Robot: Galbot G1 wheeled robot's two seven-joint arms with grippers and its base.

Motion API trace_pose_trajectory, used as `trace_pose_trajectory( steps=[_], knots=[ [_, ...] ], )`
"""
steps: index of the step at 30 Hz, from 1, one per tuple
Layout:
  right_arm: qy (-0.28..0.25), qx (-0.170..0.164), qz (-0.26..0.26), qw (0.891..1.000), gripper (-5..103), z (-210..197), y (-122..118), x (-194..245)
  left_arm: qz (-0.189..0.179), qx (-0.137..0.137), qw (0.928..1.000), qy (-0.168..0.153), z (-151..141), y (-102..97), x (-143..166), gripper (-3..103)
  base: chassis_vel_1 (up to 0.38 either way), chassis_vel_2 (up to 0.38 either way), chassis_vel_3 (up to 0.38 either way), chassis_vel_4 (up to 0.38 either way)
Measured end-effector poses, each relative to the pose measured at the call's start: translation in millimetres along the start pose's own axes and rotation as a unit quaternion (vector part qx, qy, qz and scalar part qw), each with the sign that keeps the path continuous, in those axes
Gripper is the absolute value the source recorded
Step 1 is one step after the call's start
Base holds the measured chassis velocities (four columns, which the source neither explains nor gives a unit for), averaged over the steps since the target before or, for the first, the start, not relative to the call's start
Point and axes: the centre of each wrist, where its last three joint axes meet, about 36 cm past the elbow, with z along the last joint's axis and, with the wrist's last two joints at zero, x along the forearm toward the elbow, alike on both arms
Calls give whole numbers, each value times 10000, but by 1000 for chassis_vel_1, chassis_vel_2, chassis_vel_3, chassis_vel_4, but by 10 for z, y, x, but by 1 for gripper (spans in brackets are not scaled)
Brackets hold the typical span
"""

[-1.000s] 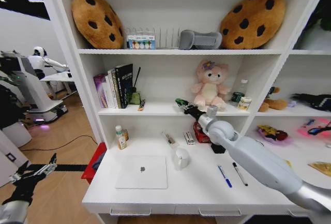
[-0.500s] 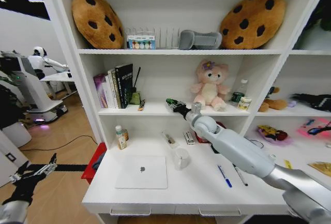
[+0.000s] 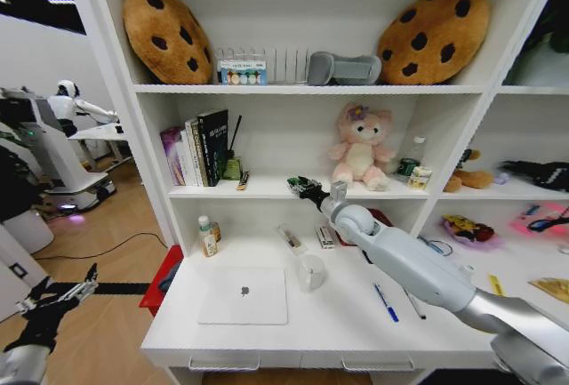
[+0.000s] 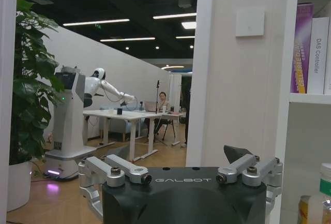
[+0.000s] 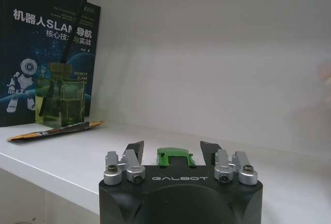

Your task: Organize the objects on the table.

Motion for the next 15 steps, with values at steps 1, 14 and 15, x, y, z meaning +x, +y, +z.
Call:
trace_pose_trajectory(
  steps=[1, 14, 15],
  knots=[
    [-13, -8, 15, 10000, 67, -11, 0, 0, 0, 0, 10000, 0, 0, 0, 0, 100, 0, 0, 0, 0],
    [-647, -105, 384, 9971, 100, -316, -23, 1068, -4, 0, 10000, 0, 0, 0, 0, 100, 0, 0, 0, 0],
    [-690, -23, 436, 9967, 100, -316, -32, 1246, -3, 0, 10000, 0, 0, 0, 0, 100, 0, 0, 0, 0]
  ],
)
